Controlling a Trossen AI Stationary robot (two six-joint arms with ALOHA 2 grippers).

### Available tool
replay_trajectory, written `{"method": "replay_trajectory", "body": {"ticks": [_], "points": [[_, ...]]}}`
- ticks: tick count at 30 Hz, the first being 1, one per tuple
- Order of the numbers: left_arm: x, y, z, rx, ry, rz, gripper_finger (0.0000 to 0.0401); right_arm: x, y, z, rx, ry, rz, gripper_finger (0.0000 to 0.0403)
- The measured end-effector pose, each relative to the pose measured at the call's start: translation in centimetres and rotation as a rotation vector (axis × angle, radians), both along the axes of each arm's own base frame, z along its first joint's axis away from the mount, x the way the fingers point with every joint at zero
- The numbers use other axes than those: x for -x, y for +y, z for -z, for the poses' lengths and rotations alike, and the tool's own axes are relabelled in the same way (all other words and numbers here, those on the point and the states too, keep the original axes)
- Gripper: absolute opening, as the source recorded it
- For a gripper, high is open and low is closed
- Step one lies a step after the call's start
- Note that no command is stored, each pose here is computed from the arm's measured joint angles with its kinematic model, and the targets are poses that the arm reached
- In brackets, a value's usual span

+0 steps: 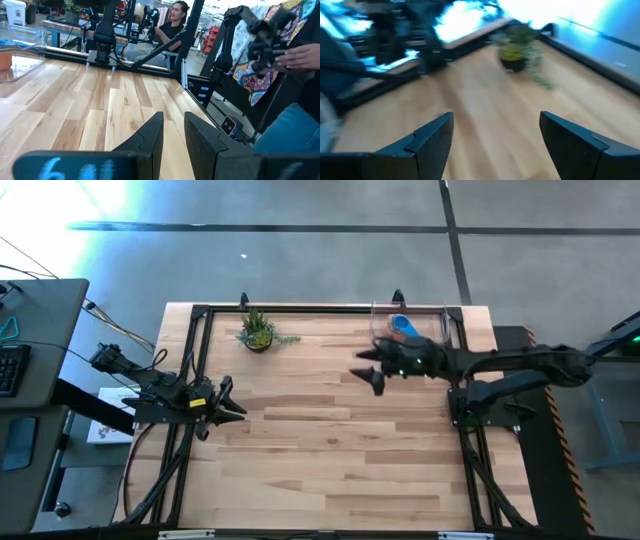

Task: Nest measuring cups in basket
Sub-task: Return to Home Position

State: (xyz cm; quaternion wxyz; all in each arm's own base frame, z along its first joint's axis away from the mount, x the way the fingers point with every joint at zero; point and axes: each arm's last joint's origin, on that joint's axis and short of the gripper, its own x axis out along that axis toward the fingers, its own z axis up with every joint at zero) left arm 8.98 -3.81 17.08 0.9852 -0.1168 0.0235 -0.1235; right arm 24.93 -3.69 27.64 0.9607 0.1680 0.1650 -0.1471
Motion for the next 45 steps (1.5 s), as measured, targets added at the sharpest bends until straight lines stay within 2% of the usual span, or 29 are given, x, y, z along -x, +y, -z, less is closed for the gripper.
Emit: {"method": "replay_trajectory", "body": {"ticks": [3, 6, 9, 18, 23, 32, 37, 42, 45], "points": [[0.0, 0.0, 0.0, 0.000, 0.000, 0.000, 0.0070, 1.0, 0.7, 2.5, -0.032, -0.104, -0.077, 0.0286], [0.0, 0.0, 0.0, 0.000, 0.000, 0.000, 0.0070, 2.1, 1.3, 3.8, -0.020, -0.202, -0.125, 0.0286], [0.0, 0.0, 0.0, 0.000, 0.000, 0.000, 0.0070, 3.5, 1.7, 5.4, 0.019, -0.214, -0.148, 0.0286], [0.0, 0.0, 0.0, 0.000, 0.000, 0.000, 0.0070, 9.5, 2.3, 8.5, 0.046, -0.297, -0.189, 0.0286], [0.0, 0.0, 0.0, -0.001, 0.000, 0.000, 0.0070, 11.3, 2.5, 9.5, 0.052, -0.360, -0.193, 0.0286], [0.0, 0.0, 0.0, 0.000, 0.000, 0.000, 0.0070, 12.8, 2.7, 11.0, 0.163, -0.330, -0.234, 0.0286], [0.0, 0.0, 0.0, 0.000, 0.000, 0.000, 0.0070, 13.4, 2.7, 11.3, 0.195, -0.295, -0.240, 0.0286], [0.0, 0.0, 0.0, 0.000, 0.000, 0.001, 0.0070, 14.1, 2.7, 12.3, 0.201, -0.188, -0.221, 0.0286], [0.0, 0.0, 0.0, 0.000, 0.000, 0.000, 0.0070, 14.3, 2.7, 12.2, 0.236, -0.194, -0.216, 0.0286]]}}
